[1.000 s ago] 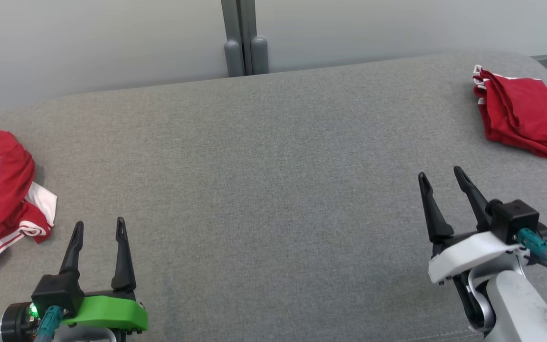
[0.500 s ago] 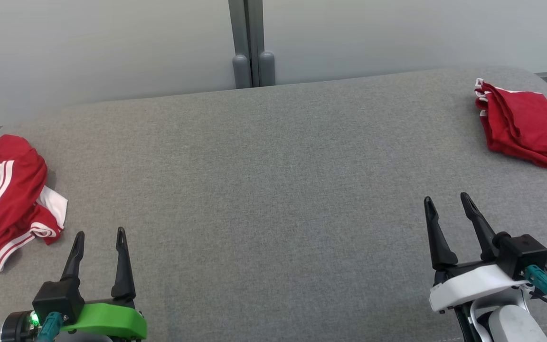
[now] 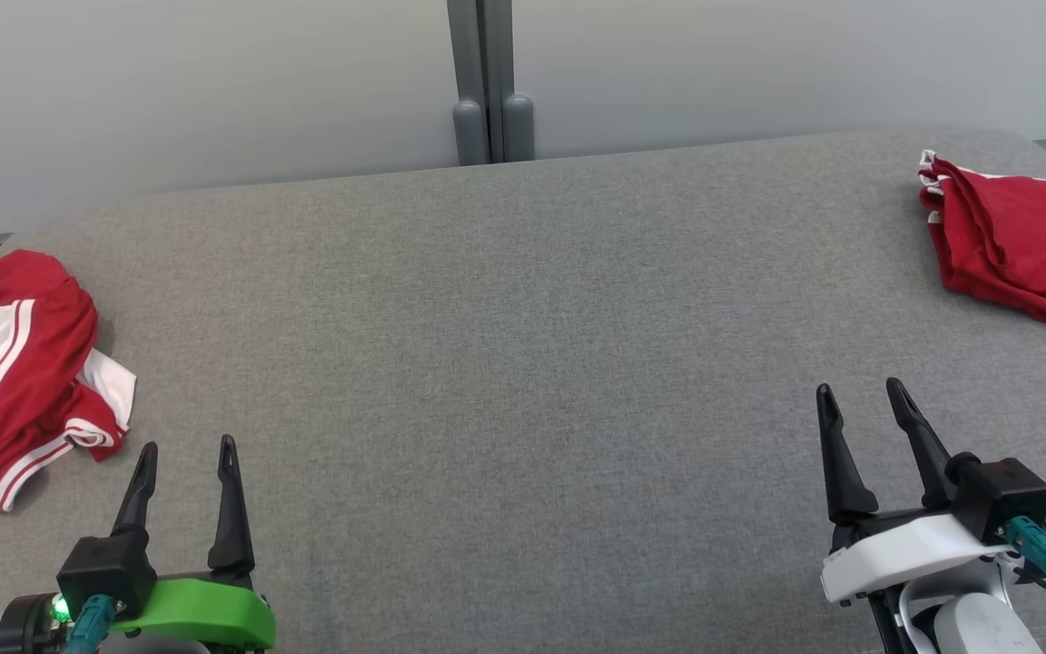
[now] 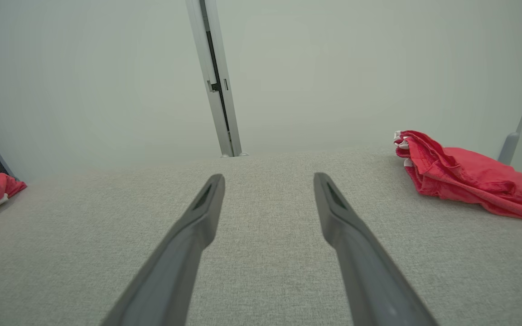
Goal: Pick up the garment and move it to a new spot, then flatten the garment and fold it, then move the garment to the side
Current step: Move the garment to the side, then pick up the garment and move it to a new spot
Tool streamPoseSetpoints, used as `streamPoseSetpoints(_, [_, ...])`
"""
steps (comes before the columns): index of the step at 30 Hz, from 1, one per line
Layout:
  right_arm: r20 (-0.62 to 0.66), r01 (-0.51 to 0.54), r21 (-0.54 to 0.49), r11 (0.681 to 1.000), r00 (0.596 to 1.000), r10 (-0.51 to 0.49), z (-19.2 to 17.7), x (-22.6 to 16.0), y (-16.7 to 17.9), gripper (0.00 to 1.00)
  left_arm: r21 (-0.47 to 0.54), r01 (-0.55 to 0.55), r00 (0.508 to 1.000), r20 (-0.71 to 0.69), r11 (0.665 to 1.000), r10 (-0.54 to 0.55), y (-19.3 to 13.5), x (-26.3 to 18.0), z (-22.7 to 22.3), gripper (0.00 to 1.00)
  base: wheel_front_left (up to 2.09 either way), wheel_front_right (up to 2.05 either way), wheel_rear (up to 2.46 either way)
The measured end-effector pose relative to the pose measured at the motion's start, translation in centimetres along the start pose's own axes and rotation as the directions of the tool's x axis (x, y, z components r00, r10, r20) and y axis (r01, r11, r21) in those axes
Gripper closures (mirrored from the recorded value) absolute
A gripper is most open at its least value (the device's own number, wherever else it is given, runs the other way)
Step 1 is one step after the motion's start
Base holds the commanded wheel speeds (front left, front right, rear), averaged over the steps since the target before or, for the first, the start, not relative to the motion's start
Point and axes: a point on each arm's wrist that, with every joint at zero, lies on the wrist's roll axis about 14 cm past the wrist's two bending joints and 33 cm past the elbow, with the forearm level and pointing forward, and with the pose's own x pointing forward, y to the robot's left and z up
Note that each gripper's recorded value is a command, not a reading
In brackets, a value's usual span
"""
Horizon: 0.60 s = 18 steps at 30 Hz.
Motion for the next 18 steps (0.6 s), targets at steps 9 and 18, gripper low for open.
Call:
streamPoseSetpoints(9, [-0.01, -0.013, 0.003, 1.0, 1.0, 0.013, -0.3, 0.1, 0.4, 0.0, 0.002, -0.018, 1.0, 0.004, 1.0, 0.018, 0.5, -0.3, 0.2, 0.0, 0.0, 0.0, 0.0])
streamPoseSetpoints(18, [-0.037, -0.07, 0.023, 0.997, 0.997, 0.071, -1.3, 0.9, 2.5, 0.0, 0.011, -0.079, 0.997, 0.004, 0.997, 0.079, 2.8, -1.3, 0.3, 0.0, 0.0, 0.0, 0.0])
